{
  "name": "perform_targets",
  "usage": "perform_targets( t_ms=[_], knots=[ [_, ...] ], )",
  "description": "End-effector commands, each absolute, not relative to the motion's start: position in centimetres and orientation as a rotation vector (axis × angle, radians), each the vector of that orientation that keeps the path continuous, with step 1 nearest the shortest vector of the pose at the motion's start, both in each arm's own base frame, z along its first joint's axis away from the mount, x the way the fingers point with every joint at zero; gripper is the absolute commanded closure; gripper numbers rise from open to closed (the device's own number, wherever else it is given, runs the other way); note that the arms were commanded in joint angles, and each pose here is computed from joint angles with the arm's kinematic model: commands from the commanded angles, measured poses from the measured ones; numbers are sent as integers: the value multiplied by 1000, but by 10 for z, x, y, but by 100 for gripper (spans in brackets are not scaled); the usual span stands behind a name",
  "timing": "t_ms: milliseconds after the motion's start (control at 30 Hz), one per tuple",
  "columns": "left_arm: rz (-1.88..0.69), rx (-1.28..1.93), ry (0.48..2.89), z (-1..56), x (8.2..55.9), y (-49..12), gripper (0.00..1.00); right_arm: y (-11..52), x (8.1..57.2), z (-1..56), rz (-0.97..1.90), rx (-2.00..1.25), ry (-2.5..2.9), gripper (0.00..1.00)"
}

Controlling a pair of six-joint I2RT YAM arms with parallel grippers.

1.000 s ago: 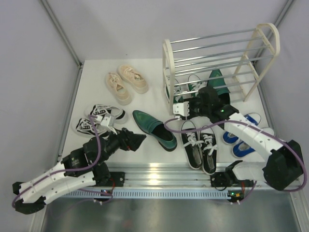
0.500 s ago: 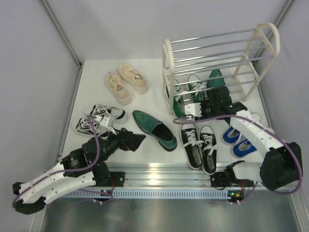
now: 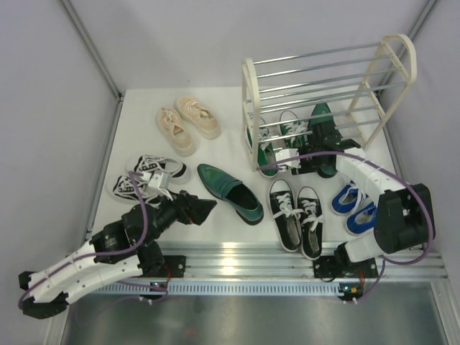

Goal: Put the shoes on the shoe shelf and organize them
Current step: Adjust the shoe at the shoe shelf.

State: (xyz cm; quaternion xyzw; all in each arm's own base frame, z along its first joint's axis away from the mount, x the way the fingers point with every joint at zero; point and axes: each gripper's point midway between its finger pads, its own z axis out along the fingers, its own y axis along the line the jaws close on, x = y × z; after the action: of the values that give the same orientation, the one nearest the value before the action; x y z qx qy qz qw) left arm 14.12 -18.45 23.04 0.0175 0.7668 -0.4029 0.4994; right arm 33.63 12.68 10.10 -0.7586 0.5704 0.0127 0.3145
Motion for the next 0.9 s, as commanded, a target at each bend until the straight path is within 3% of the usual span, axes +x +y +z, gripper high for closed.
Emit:
perform_targets(
  t_ms=[0, 167, 233, 367, 567, 800, 867],
  knots=[
    [-991, 34, 1834, 237, 141, -184, 5, 129, 352, 113, 0, -1973, 1470, 58],
    [-985, 31, 1832, 236, 142, -183, 5, 125, 355, 115, -53, -1953, 1465, 53],
    [-983, 30, 1833, 236, 142, -183, 5, 126, 356, 118, -64, -1944, 1453, 47],
    [-981, 29, 1839, 233, 142, -183, 5, 126, 355, 120, -75, -1928, 1443, 46],
    [-988, 31, 1838, 234, 142, -184, 5, 124, 354, 102, -41, -1961, 1489, 60],
    [-991, 30, 1837, 235, 141, -184, 5, 130, 353, 96, -16, -1979, 1495, 95],
    [-989, 28, 1836, 236, 142, -183, 5, 134, 352, 100, -20, -1979, 1464, 100]
  ],
)
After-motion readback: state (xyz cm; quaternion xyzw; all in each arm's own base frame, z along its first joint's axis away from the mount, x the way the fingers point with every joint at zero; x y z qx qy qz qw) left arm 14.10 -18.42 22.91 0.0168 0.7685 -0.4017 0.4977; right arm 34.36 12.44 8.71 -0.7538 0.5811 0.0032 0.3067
